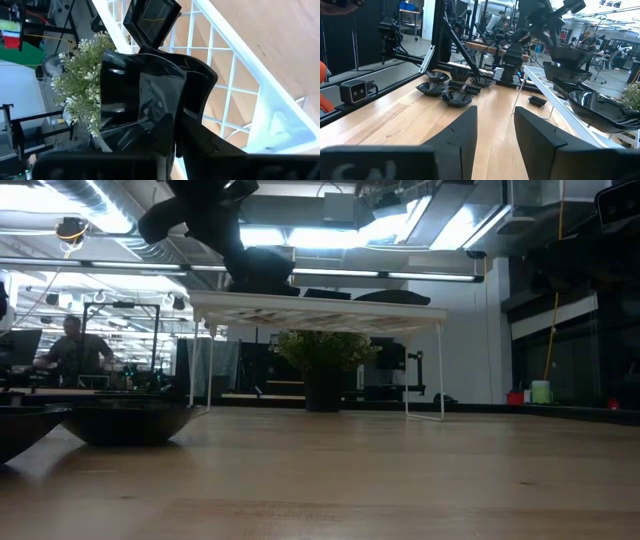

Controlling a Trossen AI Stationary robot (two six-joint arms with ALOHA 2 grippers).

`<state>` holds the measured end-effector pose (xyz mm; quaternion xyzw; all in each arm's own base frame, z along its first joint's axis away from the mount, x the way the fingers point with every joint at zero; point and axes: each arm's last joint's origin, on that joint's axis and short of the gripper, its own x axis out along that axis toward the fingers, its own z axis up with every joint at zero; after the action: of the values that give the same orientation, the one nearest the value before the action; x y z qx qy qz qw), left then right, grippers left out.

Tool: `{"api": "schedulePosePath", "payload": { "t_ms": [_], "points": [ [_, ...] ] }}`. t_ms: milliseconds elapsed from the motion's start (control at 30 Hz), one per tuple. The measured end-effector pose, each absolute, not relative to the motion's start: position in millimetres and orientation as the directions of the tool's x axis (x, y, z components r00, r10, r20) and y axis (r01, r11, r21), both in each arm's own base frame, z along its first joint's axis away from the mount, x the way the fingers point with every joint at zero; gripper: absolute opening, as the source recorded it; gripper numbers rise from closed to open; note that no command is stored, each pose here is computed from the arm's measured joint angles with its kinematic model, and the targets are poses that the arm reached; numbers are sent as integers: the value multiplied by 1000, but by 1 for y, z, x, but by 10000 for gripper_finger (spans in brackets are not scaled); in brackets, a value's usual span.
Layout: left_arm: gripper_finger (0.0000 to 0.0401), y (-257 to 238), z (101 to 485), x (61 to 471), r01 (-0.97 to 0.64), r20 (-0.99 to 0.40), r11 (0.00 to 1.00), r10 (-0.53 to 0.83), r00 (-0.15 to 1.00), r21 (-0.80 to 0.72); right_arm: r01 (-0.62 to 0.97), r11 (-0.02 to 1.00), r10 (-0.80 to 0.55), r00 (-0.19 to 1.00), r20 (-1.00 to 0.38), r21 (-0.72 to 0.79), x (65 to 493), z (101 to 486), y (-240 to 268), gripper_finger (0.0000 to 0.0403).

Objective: Pick & Place Mini shaped plates
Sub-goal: Stack the distorted square plate on top of the distorted square plate on the shelf, then stack the square plate on top of the square plate on the shelf

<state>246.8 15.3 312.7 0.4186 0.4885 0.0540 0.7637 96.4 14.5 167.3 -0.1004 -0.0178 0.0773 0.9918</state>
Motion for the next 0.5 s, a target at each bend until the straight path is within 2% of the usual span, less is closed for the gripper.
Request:
{"api": "schedulePosePath", "payload": {
  "t_ms": [500],
  "points": [
    [63,10,314,246,241,-698,703,483,529,669,-150,968,157,987,20,-202,96,167,15,129]
  ]
}}
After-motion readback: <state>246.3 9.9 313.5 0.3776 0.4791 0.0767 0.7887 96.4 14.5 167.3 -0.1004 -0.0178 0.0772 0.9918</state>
